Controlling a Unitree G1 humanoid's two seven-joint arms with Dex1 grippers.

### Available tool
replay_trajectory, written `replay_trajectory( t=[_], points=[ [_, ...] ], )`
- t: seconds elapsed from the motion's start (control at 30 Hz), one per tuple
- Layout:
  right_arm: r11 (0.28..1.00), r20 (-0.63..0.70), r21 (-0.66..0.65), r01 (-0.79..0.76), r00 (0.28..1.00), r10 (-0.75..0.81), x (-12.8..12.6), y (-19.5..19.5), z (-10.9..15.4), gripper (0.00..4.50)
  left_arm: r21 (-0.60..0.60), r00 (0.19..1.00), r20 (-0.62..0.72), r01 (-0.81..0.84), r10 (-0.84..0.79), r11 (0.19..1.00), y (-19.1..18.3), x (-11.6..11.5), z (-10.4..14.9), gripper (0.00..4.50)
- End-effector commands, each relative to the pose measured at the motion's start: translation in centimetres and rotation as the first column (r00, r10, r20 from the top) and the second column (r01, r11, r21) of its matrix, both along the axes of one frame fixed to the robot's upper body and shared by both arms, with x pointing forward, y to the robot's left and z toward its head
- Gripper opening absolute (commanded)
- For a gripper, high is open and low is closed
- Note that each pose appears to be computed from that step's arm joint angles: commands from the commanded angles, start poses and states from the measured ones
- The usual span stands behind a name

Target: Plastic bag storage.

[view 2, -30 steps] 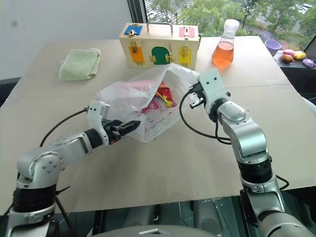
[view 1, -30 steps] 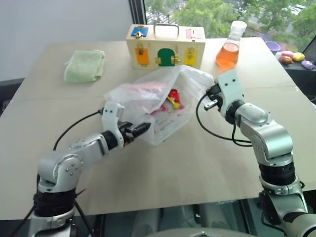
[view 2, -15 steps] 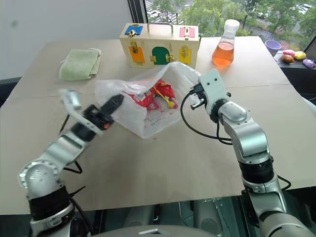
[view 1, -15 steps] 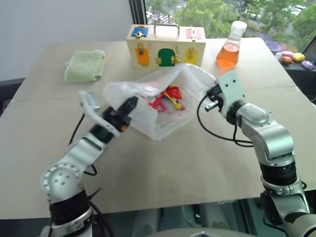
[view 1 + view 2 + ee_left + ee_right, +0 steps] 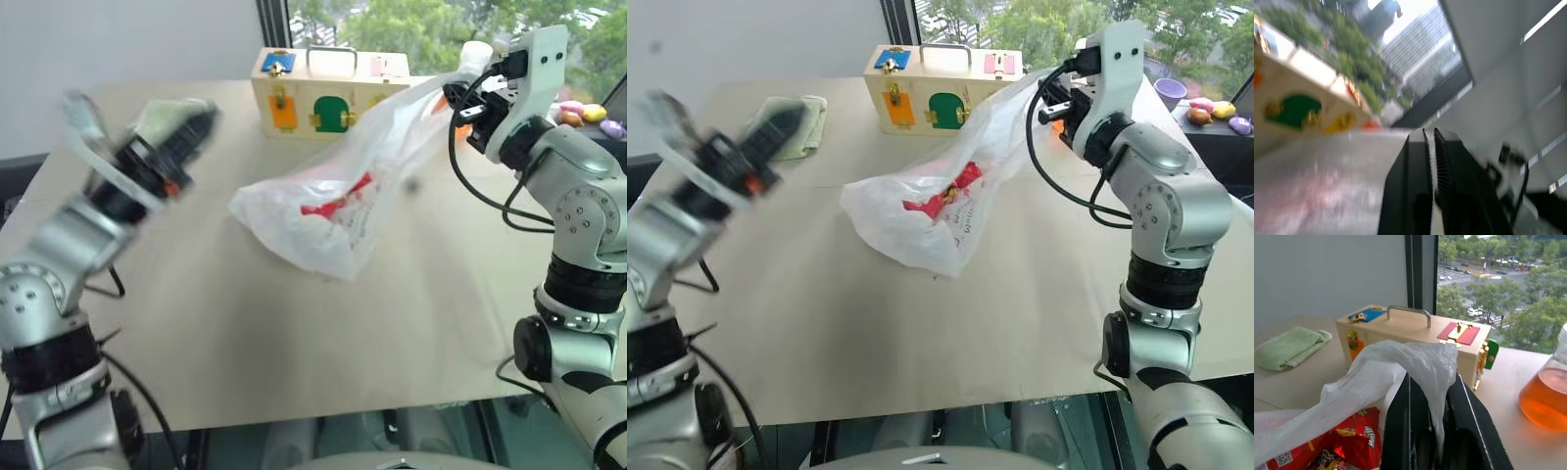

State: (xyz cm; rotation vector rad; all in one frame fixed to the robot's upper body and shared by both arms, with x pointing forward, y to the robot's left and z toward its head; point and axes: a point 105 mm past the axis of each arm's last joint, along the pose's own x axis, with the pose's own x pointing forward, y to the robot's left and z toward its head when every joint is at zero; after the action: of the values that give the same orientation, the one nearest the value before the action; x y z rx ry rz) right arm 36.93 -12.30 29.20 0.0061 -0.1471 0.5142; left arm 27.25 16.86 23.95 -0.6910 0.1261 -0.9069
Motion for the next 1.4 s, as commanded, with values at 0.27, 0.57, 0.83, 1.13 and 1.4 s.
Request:
replay_trajectory(
  t=[0.27,0.57,0.83,1.13,1.4],
  points=[
    [0.999,-0.032,-0.004,-0.043,0.999,0.043,-2.0,2.4,-1.8,0.0,0.583,0.993,0.105,-0.099,0.046,0.806,-3.5,0.3,-6.0,3.58],
    [0.998,-0.069,-0.004,-0.061,0.996,0.061,-2.8,3.3,-2.7,0.0,0.714,0.937,0.344,-0.303,0.06,0.631,-3.8,2.9,-6.0,3.58],
    [0.997,-0.075,0.0,-0.078,0.994,0.077,-3.0,3.8,-2.9,0.0,0.707,0.927,0.366,-0.337,0.087,0.622,-6.5,5.5,-8.3,3.35],
    [0.997,-0.076,0.0,-0.075,0.994,0.075,-3.0,3.9,-3.0,0.0,0.289,0.94,0.236,-0.309,0.245,0.906,-5.3,6.1,-4.8,0.02],
    [0.996,-0.029,0.055,-0.076,0.997,0.078,-2.7,3.0,-1.1,0.0,-0.307,0.96,0.167,-0.167,0.226,0.937,-0.7,5.1,4.4,0.02]
  ],
)
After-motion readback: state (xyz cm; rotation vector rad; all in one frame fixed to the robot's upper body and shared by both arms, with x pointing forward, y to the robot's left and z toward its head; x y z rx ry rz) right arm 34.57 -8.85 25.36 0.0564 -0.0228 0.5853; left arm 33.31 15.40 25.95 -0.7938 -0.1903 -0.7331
